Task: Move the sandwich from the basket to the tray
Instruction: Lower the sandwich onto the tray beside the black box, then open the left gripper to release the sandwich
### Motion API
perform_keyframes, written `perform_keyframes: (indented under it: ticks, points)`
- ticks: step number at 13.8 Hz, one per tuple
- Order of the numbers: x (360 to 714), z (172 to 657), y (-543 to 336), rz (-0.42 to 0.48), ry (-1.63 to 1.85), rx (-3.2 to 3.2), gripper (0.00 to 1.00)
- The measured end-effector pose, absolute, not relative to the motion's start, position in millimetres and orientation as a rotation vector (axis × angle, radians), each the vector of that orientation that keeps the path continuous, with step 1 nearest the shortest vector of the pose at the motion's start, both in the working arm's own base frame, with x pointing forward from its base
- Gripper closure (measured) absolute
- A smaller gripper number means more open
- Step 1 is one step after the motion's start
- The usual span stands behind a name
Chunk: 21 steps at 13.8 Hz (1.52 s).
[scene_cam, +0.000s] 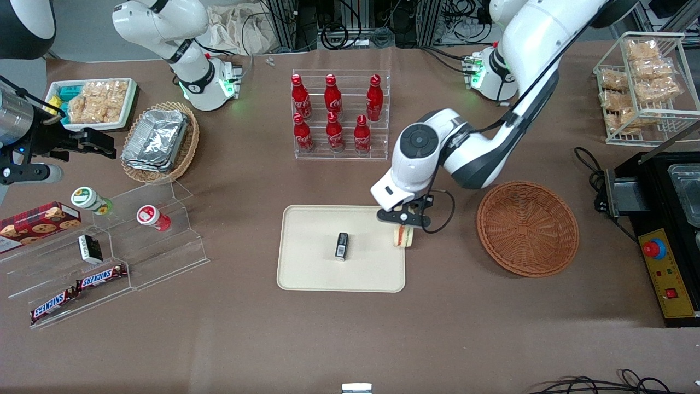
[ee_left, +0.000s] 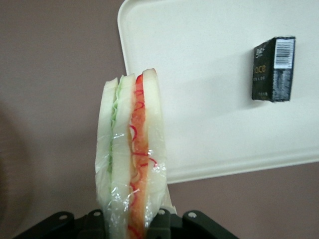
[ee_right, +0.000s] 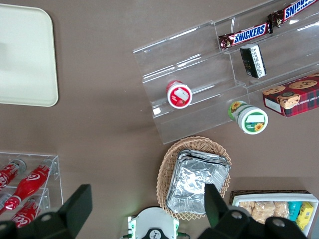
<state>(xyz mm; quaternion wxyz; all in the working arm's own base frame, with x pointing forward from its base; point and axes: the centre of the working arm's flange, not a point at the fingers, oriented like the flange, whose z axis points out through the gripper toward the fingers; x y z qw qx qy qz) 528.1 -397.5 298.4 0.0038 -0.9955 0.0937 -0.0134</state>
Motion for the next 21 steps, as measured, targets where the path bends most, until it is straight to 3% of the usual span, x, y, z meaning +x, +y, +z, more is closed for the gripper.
perform_keyframes:
  ticks: [5, 11, 16, 19, 21]
  points:
    - [555.7, 247.8, -402.7, 0.029, 0.253, -3.182, 0.80]
    - [559.2, 218.2, -413.7, -0.033, 0.231, -3.213, 0.77]
    - [560.2, 228.1, -419.9, -0.061, 0.193, -3.195, 0.31]
    - [568.3, 289.0, -409.4, -0.054, 0.083, -3.149, 0.01]
    - [568.4, 349.2, -396.0, -0.033, 0.019, -3.153, 0.00]
